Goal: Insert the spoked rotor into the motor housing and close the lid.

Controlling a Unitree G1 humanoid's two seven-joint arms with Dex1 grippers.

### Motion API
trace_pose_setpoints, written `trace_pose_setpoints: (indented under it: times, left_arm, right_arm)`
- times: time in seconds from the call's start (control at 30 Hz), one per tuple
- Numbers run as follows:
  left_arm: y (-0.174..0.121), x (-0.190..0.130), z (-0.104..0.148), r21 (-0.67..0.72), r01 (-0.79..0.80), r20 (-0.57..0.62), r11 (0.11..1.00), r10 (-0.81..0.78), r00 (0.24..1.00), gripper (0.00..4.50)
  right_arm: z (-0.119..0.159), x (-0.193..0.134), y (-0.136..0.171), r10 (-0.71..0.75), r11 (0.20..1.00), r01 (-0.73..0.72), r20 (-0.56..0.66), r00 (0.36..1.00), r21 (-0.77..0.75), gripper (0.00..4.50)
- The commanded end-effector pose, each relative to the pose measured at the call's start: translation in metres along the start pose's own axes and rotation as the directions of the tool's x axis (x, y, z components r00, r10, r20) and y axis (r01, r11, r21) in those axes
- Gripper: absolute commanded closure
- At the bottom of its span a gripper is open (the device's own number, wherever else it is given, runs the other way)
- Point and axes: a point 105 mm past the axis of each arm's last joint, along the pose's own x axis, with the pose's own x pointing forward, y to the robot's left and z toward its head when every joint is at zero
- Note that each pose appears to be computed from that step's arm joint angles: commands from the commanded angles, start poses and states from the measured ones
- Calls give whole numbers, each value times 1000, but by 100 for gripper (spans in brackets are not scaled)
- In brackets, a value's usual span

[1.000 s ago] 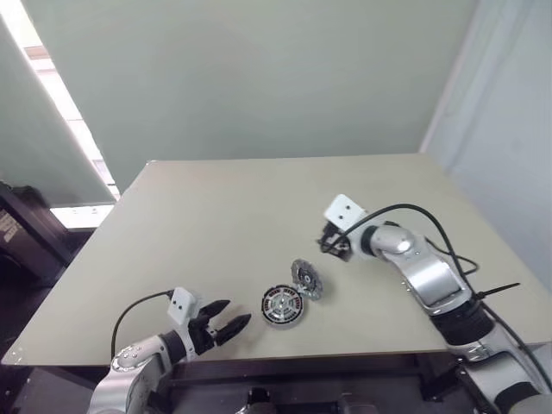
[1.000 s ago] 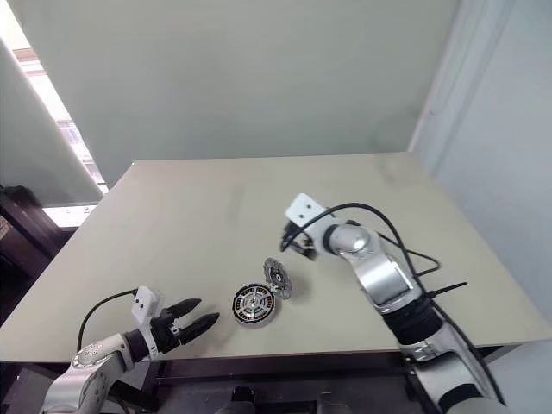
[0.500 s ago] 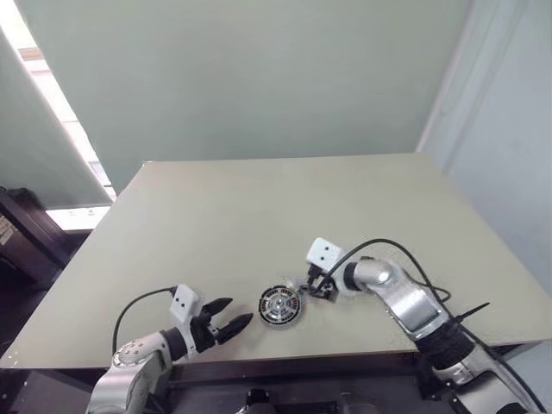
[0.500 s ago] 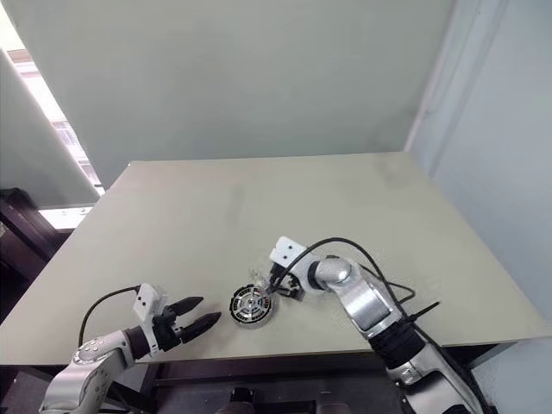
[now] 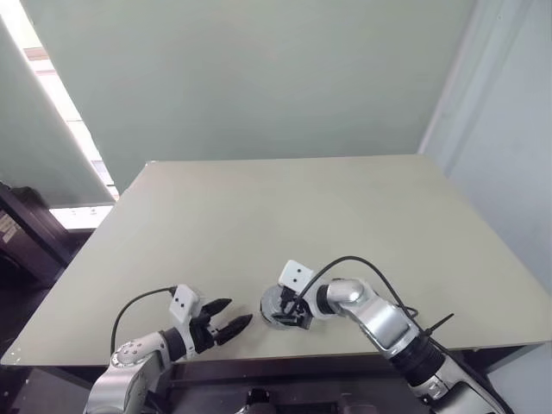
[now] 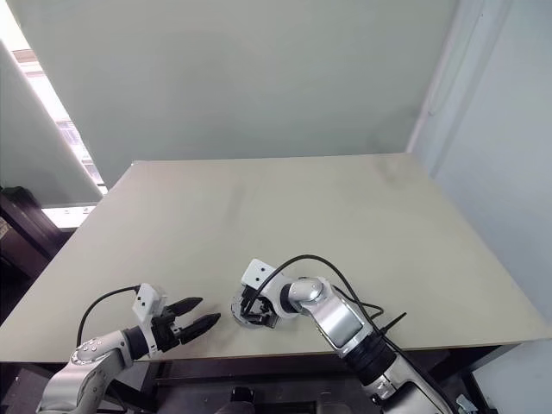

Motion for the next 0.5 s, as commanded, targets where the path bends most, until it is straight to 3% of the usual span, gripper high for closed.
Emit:
trace_pose_setpoints:
  times: [0.03, 0.27, 0.33, 0.5]
  left_arm:
    - [-3, 0, 13, 47, 12, 20, 999, -13, 1000, 32]
    - [-6, 3, 12, 44, 32, 14, 999, -33, 999, 32]
    - [-7, 4, 12, 45, 39, 12, 998, -39, 999, 32]
    - [-9, 5, 11, 49, 59, -5, 997, -59, 998, 32]
  right_arm:
    - [28, -13, -12, 20, 999, -25, 129, 991, 36, 39]
    - [43, -33, -23, 110, 985, -139, 264, 958, 97, 39]
    - [38, -35, -25, 140, 982, -167, 245, 959, 91, 39]
    - [16, -35, -25, 193, 978, -181, 119, 974, -106, 39]
